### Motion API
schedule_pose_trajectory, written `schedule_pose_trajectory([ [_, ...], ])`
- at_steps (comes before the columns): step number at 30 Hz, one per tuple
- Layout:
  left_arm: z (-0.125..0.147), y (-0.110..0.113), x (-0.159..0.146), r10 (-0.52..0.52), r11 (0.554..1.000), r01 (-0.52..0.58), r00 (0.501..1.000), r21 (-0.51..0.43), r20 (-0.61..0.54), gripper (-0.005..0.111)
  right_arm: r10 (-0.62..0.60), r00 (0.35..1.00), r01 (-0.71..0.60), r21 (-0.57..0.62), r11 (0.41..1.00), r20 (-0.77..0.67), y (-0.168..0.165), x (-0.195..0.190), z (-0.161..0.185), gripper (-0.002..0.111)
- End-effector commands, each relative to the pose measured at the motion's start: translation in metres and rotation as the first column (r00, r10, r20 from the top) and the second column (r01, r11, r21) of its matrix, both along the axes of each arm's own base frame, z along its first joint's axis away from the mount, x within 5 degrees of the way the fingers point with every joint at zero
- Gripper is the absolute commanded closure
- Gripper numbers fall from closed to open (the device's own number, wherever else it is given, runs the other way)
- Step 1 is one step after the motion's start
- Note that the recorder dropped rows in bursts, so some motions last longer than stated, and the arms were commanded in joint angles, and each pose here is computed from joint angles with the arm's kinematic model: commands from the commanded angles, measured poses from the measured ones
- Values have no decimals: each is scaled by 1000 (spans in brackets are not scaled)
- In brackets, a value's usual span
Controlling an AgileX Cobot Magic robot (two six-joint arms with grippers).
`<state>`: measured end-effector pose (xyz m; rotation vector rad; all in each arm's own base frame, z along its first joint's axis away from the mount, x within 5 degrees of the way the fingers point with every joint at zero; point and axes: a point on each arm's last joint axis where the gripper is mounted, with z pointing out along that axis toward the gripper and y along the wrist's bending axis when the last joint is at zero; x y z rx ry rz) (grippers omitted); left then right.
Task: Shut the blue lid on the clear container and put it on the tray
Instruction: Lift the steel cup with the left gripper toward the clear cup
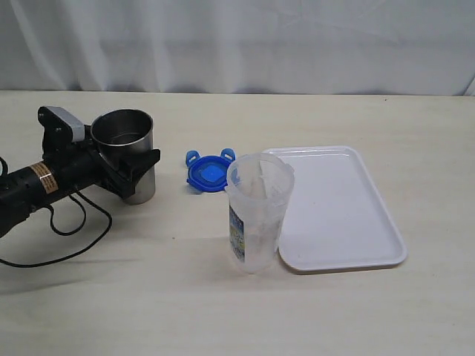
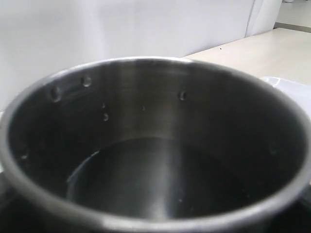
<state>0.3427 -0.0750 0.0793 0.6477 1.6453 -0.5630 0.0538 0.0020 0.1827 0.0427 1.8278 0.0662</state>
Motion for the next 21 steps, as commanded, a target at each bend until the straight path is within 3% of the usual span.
schedule_pose_trajectory([
  [1, 1, -1, 0, -10, 1000, 10, 1000, -1, 3, 107, -3, 1000, 3, 3, 1000, 6, 0, 0, 0, 104],
  [21, 63, -1, 2, 8, 995, 2, 996, -103, 92, 107, -3, 1000, 3, 3, 1000, 6, 0, 0, 0, 104],
])
